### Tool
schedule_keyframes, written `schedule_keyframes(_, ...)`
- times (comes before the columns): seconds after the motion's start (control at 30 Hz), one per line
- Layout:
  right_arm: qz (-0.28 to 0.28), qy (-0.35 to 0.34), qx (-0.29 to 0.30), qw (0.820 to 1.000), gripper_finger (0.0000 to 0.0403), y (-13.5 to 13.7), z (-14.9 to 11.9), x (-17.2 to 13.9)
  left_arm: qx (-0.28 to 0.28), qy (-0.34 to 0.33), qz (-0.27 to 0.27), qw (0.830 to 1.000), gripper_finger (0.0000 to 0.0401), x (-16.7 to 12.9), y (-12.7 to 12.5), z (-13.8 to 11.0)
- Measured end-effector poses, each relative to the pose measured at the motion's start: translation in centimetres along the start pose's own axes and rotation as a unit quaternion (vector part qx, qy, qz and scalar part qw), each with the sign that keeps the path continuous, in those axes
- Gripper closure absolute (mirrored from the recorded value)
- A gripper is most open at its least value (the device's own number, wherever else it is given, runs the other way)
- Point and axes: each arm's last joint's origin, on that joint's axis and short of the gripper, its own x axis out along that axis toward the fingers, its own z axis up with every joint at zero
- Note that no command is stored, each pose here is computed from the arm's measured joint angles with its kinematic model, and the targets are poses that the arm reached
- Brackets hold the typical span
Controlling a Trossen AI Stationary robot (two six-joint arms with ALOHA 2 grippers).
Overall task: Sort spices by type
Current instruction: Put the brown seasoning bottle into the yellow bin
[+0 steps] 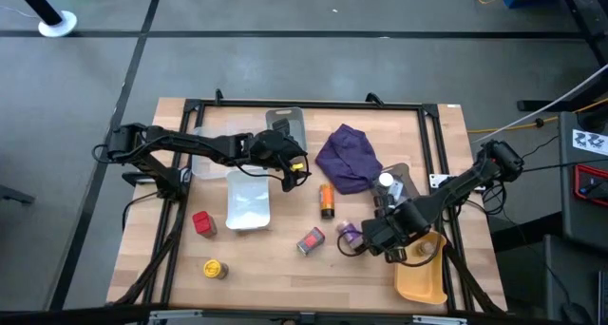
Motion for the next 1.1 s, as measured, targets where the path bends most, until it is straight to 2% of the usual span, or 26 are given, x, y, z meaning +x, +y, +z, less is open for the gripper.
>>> schedule_keyframes(0.17, 0.01, 0.001, 0.024, 1.0, 0.0219, 1.5, -0.4, -2.3, 0.0, 0.0, 0.0, 1.0, 0.0079, 0.0, 0.0, 0.0)
schedule_keyframes(0.43, 0.002, 0.019, 0.124, 0.992, 0.0216, 5.1, -3.2, -3.3, 0.0, 0.0, 0.0, 1.0, 0.0079, 0.0, 0.0, 0.0)
schedule_keyframes(0.73, -0.038, 0.026, 0.191, 0.98, 0.0215, 7.5, -6.4, -1.5, 0.0, 0.0, 0.0, 1.0, 0.0079, 0.0, 0.0, 0.0)
schedule_keyframes(0.9, -0.048, 0.051, 0.203, 0.977, 0.0216, 7.8, -7.5, -0.3, 0.0, -0.001, 0.0, 1.0, 0.0079, 0.0, 0.0, 0.0)
schedule_keyframes(1.1, -0.043, 0.048, 0.201, 0.977, 0.0212, 7.7, -7.8, 1.7, 0.001, -0.001, 0.0, 1.0, 0.0079, 0.0, 0.0, 0.0)
